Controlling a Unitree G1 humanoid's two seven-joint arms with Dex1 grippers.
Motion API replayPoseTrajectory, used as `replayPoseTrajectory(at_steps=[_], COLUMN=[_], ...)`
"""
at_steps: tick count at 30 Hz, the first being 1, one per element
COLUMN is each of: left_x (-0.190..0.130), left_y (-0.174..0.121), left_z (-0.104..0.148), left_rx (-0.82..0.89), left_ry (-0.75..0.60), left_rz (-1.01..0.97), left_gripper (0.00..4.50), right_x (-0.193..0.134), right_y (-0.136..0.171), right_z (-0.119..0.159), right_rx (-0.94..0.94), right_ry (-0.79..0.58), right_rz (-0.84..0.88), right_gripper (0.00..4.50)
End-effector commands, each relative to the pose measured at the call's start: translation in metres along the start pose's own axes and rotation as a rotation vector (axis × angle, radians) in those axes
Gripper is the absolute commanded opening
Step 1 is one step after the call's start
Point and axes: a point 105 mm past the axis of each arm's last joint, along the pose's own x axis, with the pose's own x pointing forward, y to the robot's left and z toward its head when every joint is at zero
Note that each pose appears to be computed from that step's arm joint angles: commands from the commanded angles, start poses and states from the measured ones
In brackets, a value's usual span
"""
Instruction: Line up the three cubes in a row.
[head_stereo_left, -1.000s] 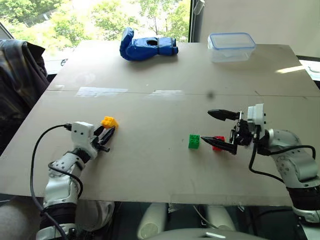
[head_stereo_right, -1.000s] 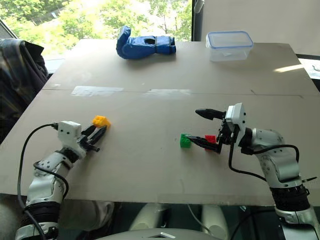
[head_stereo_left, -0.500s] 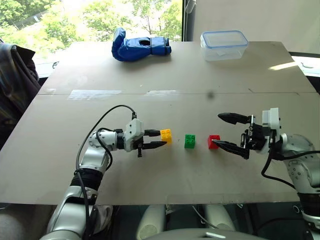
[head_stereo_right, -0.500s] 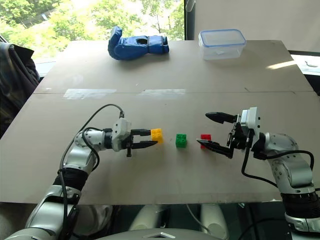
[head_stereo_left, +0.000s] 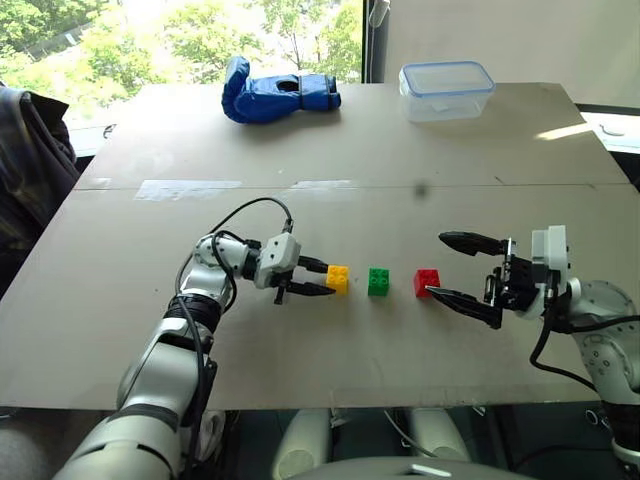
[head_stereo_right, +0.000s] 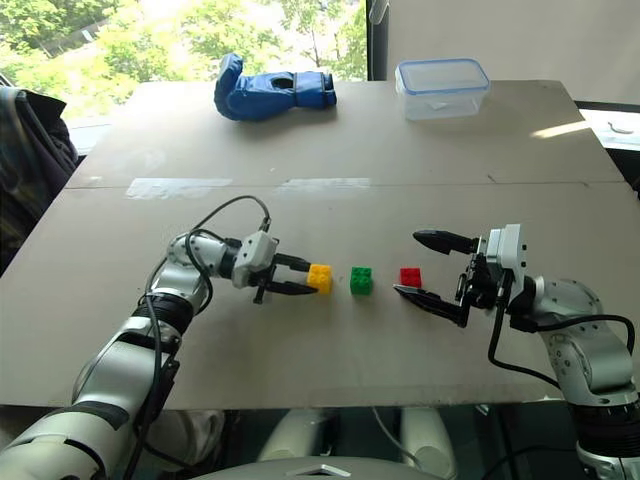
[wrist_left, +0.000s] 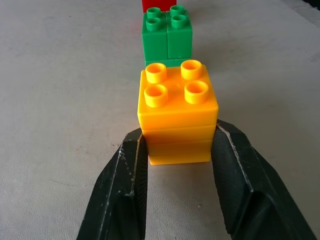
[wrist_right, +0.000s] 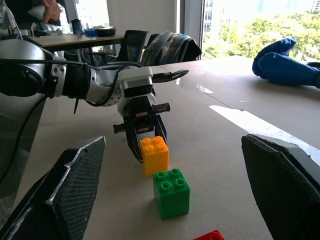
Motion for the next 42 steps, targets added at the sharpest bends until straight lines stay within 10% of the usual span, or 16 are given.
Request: replayPoseTrajectory(at_steps=[1,7,15,28,42], left_x=[-0.003,-0.005,-0.009,-0.049,-0.059], left_y=[-0.005,-0.011,-0.012,-0.017,-0.091], left_z=[-0.011,-0.016,-0.019,-0.002,0.012], left_rx=[-0.026,-0.066,0.003,-0.028,-0.363], left_ry=[0.040,0.038,0.085,-0.025,0.061], left_rz=[-0.006,-0.007,-0.005,0.139,0.547], left_gripper=[1.18,1.18,4.45,4.45,4.45], right_x=[-0.003,-0.003,-0.003,-0.027,-0.097], right_y=[-0.001,-0.002,-0.002,-0.009,-0.027], right_z=[0.013,0.012,0.011,-0.001,-0.044], right_rx=[-0.046,-0.045,-0.040,-0.038,-0.030], right_ry=[-0.023,-0.023,-0.017,0.051,0.242], right_rz=[-0.002,0.008,0.021,-0.021,-0.156], right_gripper=[4.50,4.50,4.50,4.50,4.50])
